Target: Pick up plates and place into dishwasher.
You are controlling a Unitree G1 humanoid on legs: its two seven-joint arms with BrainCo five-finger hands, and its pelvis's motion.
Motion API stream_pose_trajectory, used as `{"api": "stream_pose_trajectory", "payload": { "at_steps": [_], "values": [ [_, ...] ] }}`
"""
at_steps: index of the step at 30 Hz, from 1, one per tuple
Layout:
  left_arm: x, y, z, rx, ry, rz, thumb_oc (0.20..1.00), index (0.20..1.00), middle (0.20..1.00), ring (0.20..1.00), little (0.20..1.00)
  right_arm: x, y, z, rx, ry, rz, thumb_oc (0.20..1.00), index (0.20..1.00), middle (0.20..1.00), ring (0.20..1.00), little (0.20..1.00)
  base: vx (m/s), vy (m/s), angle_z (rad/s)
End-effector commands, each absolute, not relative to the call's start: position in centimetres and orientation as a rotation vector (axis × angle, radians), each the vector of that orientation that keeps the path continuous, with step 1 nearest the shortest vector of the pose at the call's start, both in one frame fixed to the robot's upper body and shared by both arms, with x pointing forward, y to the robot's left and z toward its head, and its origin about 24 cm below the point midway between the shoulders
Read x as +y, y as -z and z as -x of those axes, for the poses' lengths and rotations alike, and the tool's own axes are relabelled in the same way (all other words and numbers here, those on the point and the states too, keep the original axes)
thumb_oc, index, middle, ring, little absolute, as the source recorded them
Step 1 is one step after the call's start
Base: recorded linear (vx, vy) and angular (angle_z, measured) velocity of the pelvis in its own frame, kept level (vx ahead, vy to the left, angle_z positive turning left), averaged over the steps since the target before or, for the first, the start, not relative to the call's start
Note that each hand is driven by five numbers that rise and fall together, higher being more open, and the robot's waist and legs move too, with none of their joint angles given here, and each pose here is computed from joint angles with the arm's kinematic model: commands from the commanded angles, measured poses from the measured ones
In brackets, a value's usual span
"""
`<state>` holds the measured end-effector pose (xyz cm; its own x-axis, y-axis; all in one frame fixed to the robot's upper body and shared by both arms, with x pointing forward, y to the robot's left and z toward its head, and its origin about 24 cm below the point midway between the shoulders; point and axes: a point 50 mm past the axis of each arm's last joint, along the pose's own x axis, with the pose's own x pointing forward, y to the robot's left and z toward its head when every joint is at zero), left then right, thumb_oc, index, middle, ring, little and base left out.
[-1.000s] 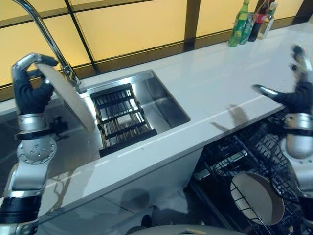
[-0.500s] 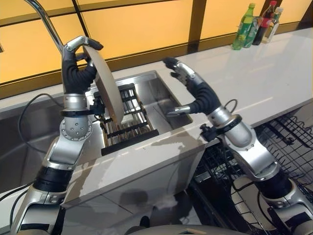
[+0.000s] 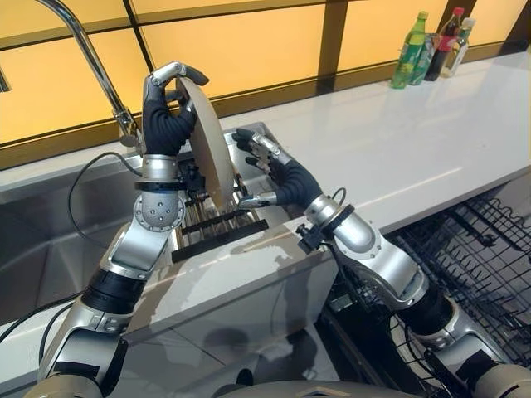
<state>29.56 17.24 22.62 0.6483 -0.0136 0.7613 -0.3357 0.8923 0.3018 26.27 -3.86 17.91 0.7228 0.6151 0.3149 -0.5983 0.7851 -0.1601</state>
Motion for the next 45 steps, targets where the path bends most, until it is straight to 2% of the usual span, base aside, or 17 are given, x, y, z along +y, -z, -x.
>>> {"api": "stream_pose_trajectory", "payload": {
  "at_steps": [1, 11, 15, 20, 29, 39, 45],
  "values": [
    [16.4, -25.7, -30.9, -0.956, -0.286, -0.425, 0.200, 0.200, 0.200, 0.200, 0.200, -2.1, -20.9, -25.6, -0.469, -0.674, -0.059, 1.000, 1.000, 1.000, 1.000, 1.000, 0.00, 0.000, 0.00],
    [16.6, -25.6, -32.3, -0.951, -0.499, -0.487, 0.200, 0.200, 0.200, 0.200, 0.200, -0.5, -18.7, -26.0, -0.271, -0.633, -0.171, 1.000, 1.000, 1.000, 1.000, 1.000, 0.00, 0.000, 0.00],
    [16.7, -25.5, -32.5, -0.957, -0.533, -0.516, 0.200, 0.200, 0.200, 0.200, 0.200, 0.3, -17.0, -25.9, -0.147, -0.698, -0.231, 1.000, 1.000, 1.000, 1.000, 1.000, 0.00, 0.000, 0.00],
    [16.4, -25.2, -33.0, -0.944, -0.536, -0.530, 0.200, 0.200, 0.200, 0.200, 0.200, 0.9, -16.2, -25.5, -0.118, -0.731, -0.257, 1.000, 1.000, 1.000, 1.000, 1.000, 0.01, 0.000, 0.00],
    [16.0, -24.4, -32.8, -0.933, -0.489, -0.477, 0.200, 0.200, 0.200, 0.200, 0.200, 0.0, -16.8, -26.2, -0.224, -0.617, -0.249, 1.000, 1.000, 1.000, 1.000, 1.000, 0.01, 0.001, 0.00],
    [12.7, -25.5, -30.9, -1.008, -0.340, -0.398, 0.200, 0.200, 0.200, 0.200, 0.200, -0.7, -21.0, -25.8, -0.454, -0.391, -0.240, 1.000, 1.000, 1.000, 1.000, 1.000, 0.00, 0.000, 0.03],
    [11.9, -26.0, -29.9, -1.016, -0.275, -0.355, 0.200, 0.200, 0.200, 0.200, 0.200, -1.0, -22.1, -25.5, -0.473, -0.314, -0.244, 1.000, 1.000, 1.000, 1.000, 1.000, 0.00, 0.001, 0.06]
  ]
}}
